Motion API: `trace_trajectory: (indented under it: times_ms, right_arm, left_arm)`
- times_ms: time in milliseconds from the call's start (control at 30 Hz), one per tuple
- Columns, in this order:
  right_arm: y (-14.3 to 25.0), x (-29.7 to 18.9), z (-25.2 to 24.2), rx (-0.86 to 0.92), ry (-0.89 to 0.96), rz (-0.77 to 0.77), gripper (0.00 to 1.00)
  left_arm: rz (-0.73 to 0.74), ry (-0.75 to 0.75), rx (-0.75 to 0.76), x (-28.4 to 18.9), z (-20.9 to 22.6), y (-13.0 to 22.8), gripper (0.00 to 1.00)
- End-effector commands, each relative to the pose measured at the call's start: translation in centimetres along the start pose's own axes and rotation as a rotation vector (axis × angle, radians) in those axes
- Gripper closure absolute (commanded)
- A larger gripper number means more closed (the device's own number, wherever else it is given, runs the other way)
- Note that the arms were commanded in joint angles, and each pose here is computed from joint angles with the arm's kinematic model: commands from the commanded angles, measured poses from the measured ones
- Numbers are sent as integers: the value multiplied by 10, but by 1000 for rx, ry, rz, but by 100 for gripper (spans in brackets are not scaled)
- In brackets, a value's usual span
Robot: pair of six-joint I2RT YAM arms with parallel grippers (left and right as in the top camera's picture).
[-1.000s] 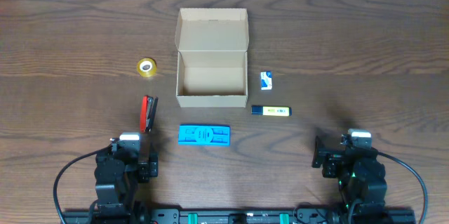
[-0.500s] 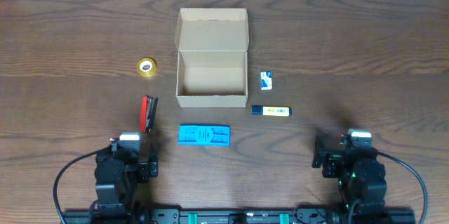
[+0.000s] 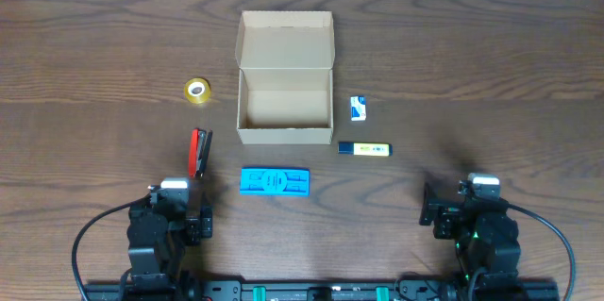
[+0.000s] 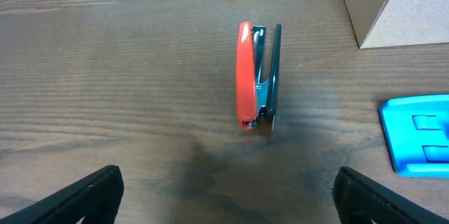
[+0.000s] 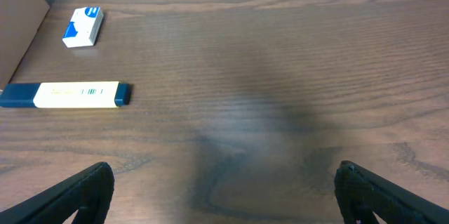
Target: Pack container
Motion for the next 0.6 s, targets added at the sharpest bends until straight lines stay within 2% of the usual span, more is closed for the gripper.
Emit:
trace_trajectory:
  times_ms: [0, 467, 567]
  right_arm:
    - [0, 0, -2, 17, 8, -4, 1]
    - [1, 0, -2, 17, 8, 0, 1]
    - [-3, 2, 4, 61, -25, 6, 1]
  left_arm:
    - [10, 2, -8, 3, -1, 4, 5]
    - [10, 2, -8, 3, -1, 4, 5]
    - [10, 2, -8, 3, -1, 4, 5]
Point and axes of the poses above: each gripper's point midway between its finger pads, its own x axis out along the fingers, its own z axis along the line the jaws close on, y = z × x, the point moved 6 cm from there along -x, back along the fingers, and after that the axes turned 14 degrees about x, right-handed, at the moved point
